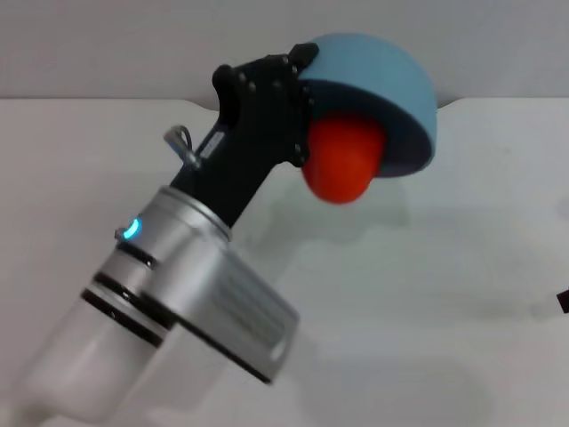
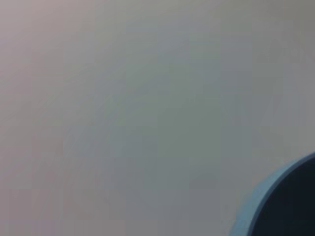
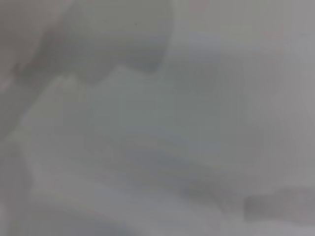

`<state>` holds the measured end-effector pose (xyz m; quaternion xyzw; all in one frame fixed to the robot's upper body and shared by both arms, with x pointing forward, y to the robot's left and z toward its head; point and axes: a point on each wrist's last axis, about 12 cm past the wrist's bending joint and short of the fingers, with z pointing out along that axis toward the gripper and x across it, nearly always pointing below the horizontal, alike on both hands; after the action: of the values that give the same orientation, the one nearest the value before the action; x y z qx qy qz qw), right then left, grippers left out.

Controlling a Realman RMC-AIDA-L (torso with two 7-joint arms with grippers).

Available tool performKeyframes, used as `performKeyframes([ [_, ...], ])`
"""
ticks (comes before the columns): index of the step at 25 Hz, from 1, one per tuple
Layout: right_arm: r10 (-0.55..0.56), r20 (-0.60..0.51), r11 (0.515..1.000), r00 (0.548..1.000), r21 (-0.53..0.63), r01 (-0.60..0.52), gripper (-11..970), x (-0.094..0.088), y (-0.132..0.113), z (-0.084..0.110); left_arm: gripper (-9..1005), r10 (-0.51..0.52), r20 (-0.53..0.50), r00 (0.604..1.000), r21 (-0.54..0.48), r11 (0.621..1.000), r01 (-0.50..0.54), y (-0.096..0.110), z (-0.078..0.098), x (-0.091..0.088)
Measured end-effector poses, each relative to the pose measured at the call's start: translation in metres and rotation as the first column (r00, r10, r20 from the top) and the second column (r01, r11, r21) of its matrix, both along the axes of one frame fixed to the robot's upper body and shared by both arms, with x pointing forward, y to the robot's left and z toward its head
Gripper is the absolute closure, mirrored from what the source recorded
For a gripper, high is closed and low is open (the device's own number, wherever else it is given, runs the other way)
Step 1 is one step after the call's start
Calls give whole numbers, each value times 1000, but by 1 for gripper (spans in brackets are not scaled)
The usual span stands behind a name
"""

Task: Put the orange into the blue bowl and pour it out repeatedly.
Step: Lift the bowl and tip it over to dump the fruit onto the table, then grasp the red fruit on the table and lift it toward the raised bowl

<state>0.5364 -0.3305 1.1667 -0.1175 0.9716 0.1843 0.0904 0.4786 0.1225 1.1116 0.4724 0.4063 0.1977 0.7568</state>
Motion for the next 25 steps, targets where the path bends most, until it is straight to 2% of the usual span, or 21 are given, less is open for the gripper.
performKeyframes([
  [4,-11,1,1000,1000,4,11,430,-1,-2,-1,997,23,142,990,125,991,-41,-7,-15,-7],
  [6,-11,3,1000,1000,5,11,430,-1,-2,-1,998,22,168,986,159,986,-49,-7,-21,-8],
  [9,-11,5,1000,1000,6,11,431,-1,-2,-1,998,33,149,988,135,989,-53,-7,-21,-7],
  [10,-10,6,1000,1000,6,10,431,-1,-1,-1,998,49,130,990,97,993,-62,-7,-18,-5],
  [13,7,13,1000,1000,9,-7,431,1,2,0,998,122,5,992,-63,991,-122,-3,-3,5],
  [16,58,26,998,998,26,-59,432,5,13,2,998,171,-188,967,-217,953,-210,7,22,25],
  [19,118,45,992,992,44,-120,432,9,26,3,997,114,-397,911,-303,920,-247,27,43,46],
  [20,136,52,989,989,47,-138,433,10,30,4,997,114,-397,911,-303,920,-247,27,43,46],
  [21,151,58,987,987,48,-154,433,11,33,4,997,-42,-567,823,-382,898,-217,46,56,59],
  [25,223,80,974,972,29,-226,433,16,49,5,997,-250,-723,644,-495,838,-231,82,72,75],
])
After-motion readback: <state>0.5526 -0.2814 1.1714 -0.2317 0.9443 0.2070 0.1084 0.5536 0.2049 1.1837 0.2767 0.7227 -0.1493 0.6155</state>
